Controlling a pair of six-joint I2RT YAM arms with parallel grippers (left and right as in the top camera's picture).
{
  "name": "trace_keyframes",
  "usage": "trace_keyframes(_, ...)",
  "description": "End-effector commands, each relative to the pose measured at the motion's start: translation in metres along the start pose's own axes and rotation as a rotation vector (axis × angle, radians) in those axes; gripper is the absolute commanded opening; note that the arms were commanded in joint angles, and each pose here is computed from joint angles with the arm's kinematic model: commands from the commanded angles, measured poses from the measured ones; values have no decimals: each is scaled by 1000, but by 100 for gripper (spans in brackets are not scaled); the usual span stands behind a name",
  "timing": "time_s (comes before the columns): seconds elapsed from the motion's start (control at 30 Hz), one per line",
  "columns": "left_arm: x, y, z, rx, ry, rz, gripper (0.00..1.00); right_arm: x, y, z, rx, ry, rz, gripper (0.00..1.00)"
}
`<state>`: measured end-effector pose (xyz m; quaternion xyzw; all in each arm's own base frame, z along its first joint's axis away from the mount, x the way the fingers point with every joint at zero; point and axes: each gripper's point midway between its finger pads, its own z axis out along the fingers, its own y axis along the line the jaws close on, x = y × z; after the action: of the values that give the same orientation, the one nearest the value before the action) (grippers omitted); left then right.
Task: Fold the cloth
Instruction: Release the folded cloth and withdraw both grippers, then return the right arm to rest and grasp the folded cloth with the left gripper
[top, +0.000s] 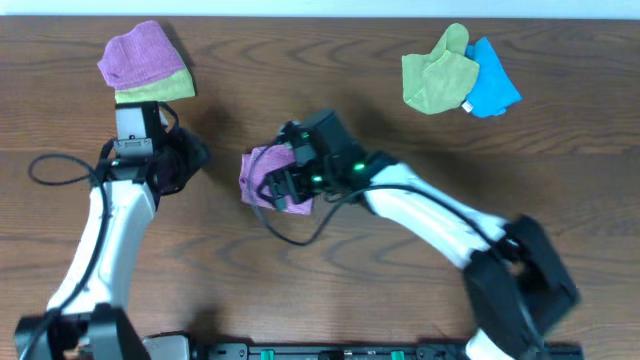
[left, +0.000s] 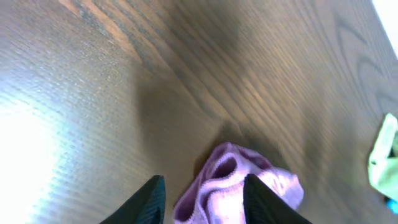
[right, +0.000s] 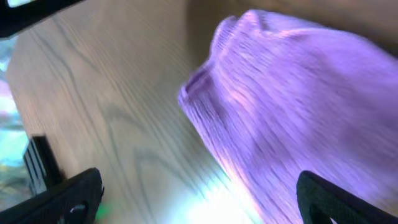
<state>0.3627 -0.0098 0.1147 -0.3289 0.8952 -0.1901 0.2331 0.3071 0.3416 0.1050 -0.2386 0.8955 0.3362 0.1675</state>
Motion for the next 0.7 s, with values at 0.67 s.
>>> trace_keyframes(0.67, 57, -2, -69, 28, 149, -81, 78, 169, -81, -210, 401, -325, 151, 99)
